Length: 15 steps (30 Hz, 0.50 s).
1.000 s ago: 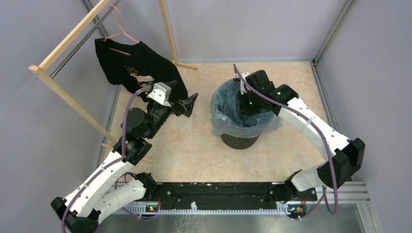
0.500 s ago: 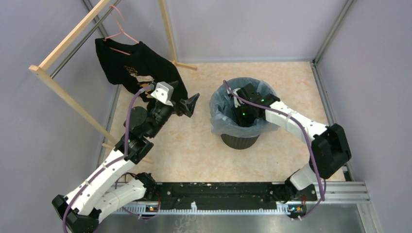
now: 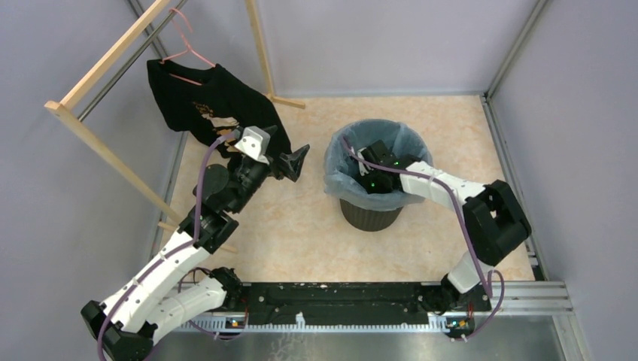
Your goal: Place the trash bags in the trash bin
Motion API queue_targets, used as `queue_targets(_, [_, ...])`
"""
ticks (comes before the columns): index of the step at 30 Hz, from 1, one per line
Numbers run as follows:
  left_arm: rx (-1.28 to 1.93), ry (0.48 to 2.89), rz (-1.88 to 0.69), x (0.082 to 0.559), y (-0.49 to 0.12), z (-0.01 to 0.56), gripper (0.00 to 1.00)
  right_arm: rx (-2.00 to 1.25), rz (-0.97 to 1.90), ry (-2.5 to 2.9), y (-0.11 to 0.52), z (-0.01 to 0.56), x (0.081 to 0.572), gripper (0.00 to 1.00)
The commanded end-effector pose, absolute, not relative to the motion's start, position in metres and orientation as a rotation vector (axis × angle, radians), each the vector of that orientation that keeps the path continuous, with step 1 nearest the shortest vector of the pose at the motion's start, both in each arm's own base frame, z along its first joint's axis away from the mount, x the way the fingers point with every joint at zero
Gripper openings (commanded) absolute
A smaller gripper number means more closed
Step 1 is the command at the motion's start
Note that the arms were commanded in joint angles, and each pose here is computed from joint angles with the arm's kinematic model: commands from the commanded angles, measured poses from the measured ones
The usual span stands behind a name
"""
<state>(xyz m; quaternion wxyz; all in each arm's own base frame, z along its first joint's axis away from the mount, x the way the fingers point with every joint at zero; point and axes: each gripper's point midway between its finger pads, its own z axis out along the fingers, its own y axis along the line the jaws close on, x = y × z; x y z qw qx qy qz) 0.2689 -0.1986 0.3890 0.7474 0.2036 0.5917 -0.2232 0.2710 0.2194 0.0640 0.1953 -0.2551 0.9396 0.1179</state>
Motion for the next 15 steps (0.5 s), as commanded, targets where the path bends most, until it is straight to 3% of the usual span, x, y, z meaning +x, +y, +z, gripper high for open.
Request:
queue_targets(1, [0.435, 1.255, -0.518, 0.268, -0.203, 0.399, 0.99, -0.724, 0.343, 2.642, 0.227, 0.047, 0.272, 0.0])
queue_targets(15, [0.442, 1.27, -0.529, 0.27, -0.207, 0.395, 0.99, -0.729, 0.385, 2.693, 0.233, 0.026, 0.266, 0.02])
